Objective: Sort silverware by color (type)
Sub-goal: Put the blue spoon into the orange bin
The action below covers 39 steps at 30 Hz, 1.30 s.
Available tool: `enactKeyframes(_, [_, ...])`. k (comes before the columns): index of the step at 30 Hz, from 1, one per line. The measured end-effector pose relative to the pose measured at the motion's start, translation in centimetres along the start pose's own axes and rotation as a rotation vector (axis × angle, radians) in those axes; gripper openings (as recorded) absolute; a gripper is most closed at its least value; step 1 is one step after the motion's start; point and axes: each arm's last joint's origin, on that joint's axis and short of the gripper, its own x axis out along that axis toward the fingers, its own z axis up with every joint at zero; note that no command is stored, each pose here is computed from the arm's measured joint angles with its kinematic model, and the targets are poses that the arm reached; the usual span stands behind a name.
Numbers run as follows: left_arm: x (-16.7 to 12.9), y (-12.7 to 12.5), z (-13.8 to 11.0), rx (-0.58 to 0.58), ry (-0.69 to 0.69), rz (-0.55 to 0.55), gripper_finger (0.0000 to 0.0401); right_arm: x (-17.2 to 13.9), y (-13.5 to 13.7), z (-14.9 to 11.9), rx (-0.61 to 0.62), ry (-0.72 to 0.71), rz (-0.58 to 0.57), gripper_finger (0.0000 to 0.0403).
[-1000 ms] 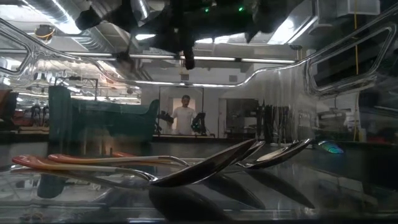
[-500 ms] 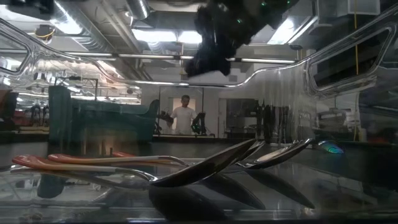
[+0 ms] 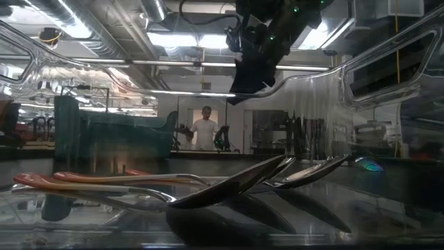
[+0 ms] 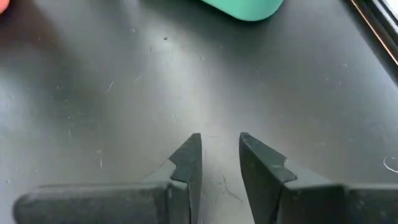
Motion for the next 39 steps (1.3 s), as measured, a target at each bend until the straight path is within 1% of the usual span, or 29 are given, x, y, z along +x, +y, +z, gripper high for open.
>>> enactKeyframes(2, [0.8,-0.1,-0.4,-0.013,-0.002,0.046,0.0002,0.0,0.0,0.0,0.000,0.001,0.000,0.0094])
enactKeyframes(9, [3.2,-0.4,-1.0,-0.005,0.012,0.171,0.0003,0.0,0.0,-0.1,0.000,0.006,-0.001,0.0094])
enactKeyframes(16, [4.7,-0.3,-1.1,0.003,0.007,0.274,0.0003,0.0,0.0,-0.1,0.000,0.006,-0.001,0.0094])
enactKeyframes(29, [4.9,-0.2,-1.0,0.009,-0.012,0.291,0.0005,0.0,0.0,-0.1,0.000,0.006,0.000,0.0094])
enactKeyframes(39, [4.9,-0.2,-1.0,0.009,-0.012,0.296,0.0050,0.0,0.0,-0.1,0.000,0.006,-0.001,0.0094])
